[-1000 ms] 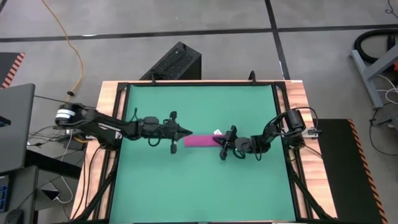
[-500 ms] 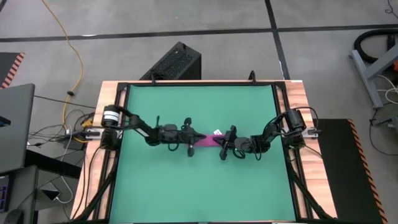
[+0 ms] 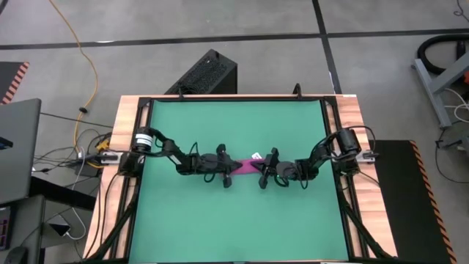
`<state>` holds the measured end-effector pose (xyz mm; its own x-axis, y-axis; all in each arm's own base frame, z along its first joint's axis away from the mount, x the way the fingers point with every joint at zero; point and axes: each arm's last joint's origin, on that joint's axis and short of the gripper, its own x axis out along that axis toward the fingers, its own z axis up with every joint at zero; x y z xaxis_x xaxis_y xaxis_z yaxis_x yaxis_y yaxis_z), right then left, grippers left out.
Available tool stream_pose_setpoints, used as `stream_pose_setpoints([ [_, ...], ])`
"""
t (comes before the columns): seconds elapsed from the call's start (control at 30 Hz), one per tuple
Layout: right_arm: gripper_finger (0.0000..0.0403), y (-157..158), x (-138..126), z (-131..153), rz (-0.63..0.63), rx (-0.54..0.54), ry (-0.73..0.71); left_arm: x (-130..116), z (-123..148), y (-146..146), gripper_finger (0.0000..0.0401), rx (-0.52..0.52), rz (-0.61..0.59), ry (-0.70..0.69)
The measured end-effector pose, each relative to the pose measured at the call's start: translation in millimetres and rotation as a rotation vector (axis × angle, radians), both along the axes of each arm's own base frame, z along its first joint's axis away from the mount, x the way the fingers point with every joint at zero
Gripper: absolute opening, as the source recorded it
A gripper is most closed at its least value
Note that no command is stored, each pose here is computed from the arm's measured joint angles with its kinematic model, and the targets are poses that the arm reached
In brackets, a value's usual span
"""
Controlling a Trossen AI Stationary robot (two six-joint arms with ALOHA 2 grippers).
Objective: Roll towel into tight, uniform cylinder
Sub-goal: Roll the pink towel
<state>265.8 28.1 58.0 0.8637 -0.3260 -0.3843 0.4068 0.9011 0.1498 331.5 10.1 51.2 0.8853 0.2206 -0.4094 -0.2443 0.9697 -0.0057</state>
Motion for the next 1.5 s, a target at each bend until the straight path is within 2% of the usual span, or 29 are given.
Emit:
stream_pose_setpoints([
  [0.23,0.0011,0.5,-1.2,-3.7,-0.011,0.029,0.035,-12.7,-6.5,-0.1,0.0000,-0.072,0.035,0.016],
  [0.5,0.0011,0.5,-1.4,-3.4,-0.010,0.030,0.027,-14.1,-6.8,-2.1,0.0000,-0.092,0.038,0.007],
  [0.73,0.0011,3.3,1.4,25.7,0.037,-0.081,-0.081,-14.9,-7.3,-2.5,0.0000,-0.107,0.028,0.008],
  [1.03,0.0011,-2.7,18.4,51.8,0.052,-0.128,-0.189,-14.9,-7.0,-2.7,0.0000,-0.111,0.020,0.004],
  [1.27,0.0011,-16.2,29.0,41.5,0.039,-0.121,-0.002,-14.9,-7.0,-2.9,0.0000,-0.113,0.014,0.004],
  [1.37,0.0011,-21.8,22.5,30.8,-0.010,-0.086,0.095,-14.9,-7.0,-3.0,0.0000,-0.104,0.009,0.006],
  [1.5,0.0011,-27.9,8.7,20.6,-0.091,-0.037,0.145,-14.9,-7.0,-3.0,0.0000,-0.104,0.008,0.006],
])
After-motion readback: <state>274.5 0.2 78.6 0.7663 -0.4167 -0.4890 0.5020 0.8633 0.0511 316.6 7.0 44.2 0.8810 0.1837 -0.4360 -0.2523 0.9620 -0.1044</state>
